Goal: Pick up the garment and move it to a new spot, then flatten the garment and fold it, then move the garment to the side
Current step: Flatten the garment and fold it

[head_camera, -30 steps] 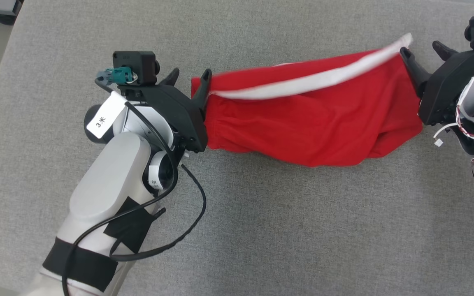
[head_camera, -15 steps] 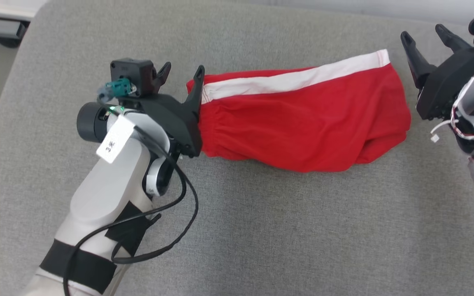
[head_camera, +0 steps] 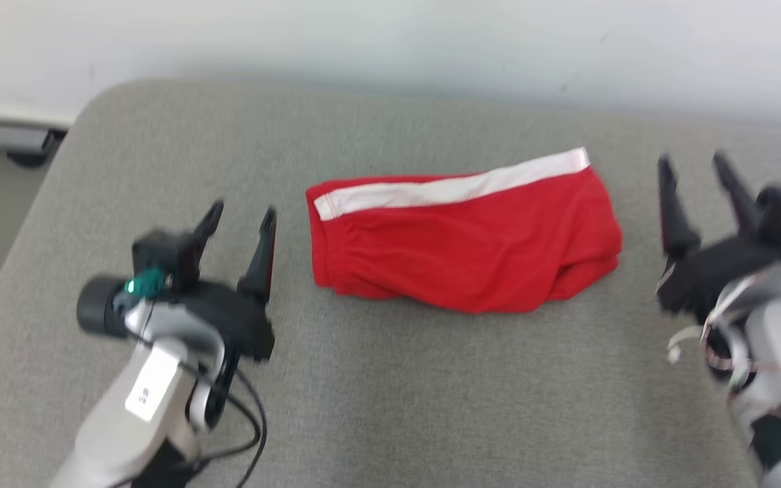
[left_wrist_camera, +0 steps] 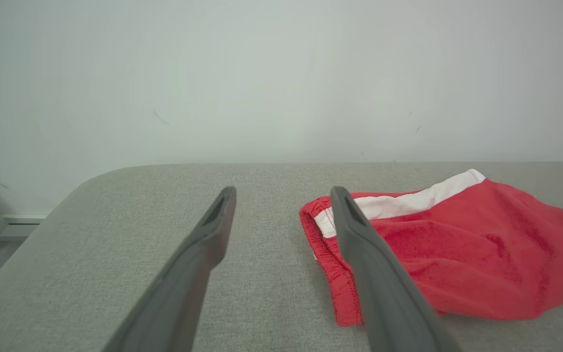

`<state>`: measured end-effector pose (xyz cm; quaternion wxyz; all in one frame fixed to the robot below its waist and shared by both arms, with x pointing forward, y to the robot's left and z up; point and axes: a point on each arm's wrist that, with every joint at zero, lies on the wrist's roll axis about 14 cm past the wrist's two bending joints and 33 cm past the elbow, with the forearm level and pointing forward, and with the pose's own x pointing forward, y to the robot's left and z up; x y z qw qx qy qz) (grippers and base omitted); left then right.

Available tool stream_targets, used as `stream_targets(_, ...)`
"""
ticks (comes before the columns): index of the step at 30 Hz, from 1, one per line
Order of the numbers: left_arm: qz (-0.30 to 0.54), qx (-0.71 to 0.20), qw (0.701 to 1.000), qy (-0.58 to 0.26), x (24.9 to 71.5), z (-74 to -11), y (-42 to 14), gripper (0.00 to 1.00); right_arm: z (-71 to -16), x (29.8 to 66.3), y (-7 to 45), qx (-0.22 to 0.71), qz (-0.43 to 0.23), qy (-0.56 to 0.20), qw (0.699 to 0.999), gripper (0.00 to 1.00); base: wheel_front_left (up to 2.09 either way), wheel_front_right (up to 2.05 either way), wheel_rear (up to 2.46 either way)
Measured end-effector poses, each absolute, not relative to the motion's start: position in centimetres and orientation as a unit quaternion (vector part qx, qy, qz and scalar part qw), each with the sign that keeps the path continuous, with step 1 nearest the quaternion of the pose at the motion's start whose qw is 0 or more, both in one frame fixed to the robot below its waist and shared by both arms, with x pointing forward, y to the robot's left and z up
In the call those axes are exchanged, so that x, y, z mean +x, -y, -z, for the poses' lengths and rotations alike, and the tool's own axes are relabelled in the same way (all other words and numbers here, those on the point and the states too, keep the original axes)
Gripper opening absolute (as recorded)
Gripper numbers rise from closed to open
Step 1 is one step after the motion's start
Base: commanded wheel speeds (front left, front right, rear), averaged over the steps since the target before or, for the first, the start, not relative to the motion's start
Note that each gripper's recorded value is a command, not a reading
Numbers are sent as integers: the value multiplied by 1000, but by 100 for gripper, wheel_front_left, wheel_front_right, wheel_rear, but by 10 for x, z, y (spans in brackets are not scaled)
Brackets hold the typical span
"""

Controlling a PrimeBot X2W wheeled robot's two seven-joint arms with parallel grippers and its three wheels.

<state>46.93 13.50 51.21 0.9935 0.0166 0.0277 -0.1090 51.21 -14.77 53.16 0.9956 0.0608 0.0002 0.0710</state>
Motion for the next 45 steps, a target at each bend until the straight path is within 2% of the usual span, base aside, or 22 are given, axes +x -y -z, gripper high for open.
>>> stream_targets(9,141,7,987,-75,421,-482,-116,100,-513,458,163,61,-49,-32,996,100,0,0,0)
stream_targets(16,203,16,974,-96,418,-480,-77,100,-497,440,185,60,-24,-71,995,100,0,0,0)
stream_targets(31,224,49,953,-197,459,-429,-72,100,-465,496,165,59,-55,-142,987,100,0,0,0)
stream_targets(37,217,45,946,-236,462,-402,-77,100,-430,504,155,56,-73,-192,977,100,0,0,0)
stream_targets(45,200,41,945,-255,461,-390,-91,100,-409,511,121,61,-113,-226,966,100,0,0,0)
